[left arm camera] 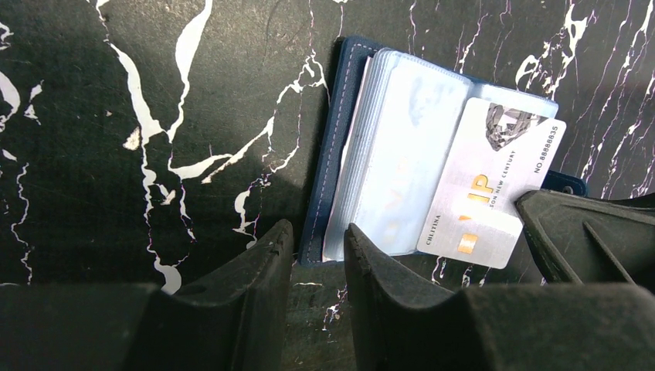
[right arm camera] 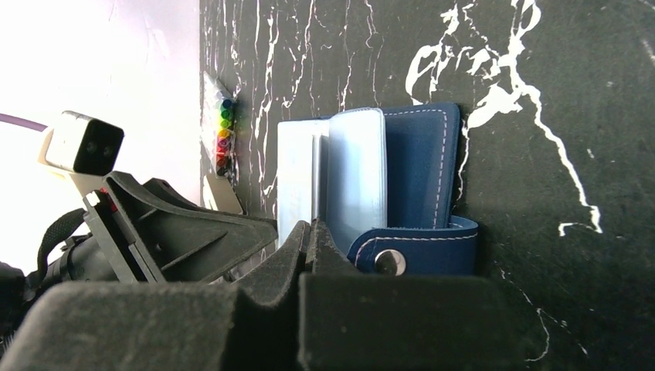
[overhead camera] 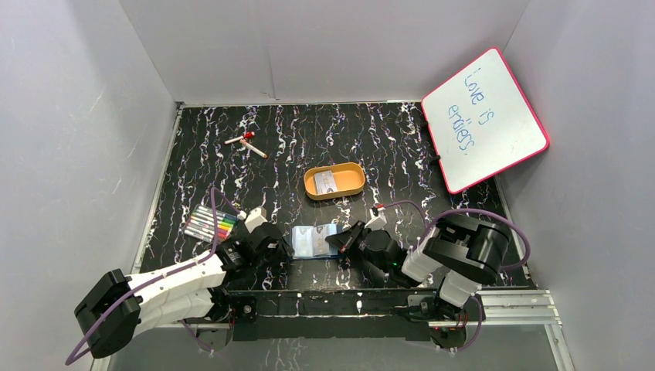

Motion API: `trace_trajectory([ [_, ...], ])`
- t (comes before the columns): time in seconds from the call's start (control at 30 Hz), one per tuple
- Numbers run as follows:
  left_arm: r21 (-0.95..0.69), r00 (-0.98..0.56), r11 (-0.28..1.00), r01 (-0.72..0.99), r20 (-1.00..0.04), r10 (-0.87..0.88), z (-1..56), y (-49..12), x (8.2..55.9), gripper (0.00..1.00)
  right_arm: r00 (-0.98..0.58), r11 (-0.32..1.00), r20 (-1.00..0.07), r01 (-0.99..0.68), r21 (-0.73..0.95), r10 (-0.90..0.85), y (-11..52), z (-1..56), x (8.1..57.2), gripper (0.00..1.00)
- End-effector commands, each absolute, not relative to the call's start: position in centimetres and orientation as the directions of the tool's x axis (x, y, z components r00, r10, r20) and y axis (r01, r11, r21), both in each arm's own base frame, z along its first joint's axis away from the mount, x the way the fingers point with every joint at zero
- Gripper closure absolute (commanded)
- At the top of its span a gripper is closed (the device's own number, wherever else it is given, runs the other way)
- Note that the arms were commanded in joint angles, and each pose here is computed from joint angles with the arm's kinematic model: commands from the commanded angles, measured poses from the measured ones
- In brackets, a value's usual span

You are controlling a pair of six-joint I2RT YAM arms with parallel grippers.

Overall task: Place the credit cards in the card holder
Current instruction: Insert the credit card into the card holder.

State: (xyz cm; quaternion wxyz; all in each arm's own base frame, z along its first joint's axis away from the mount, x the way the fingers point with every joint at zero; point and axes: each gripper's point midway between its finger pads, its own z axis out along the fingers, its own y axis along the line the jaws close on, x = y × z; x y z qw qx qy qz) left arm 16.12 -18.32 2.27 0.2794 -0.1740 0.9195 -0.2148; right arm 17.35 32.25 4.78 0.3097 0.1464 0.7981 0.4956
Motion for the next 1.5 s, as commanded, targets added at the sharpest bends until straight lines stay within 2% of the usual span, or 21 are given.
trace_trajectory([
  [0.0, -0.485, -0.783, 0.851, -0.199, -0.443, -0.436, 2.1, -18.1, 16.1, 0.71, -0.759, 0.400, -0.339, -0.113, 0.910, 0.556, 33.6, 6.8, 17.6, 1.00],
  [1.07, -0.487, -0.792, 0.851, -0.195, -0.434, -0.429, 1.7, -18.3, 15.9, 0.71, -0.788, 0.349, -0.278, -0.086, 0.933, 0.549, 34.8, 6.0, 17.3, 1.00],
  [1.47, -0.488, -0.790, 0.850, -0.199, -0.433, -0.434, 1.7, -18.2, 15.9, 0.71, -0.752, 0.395, -0.284, -0.034, 0.918, 0.595, 33.4, 5.2, 17.9, 1.00],
])
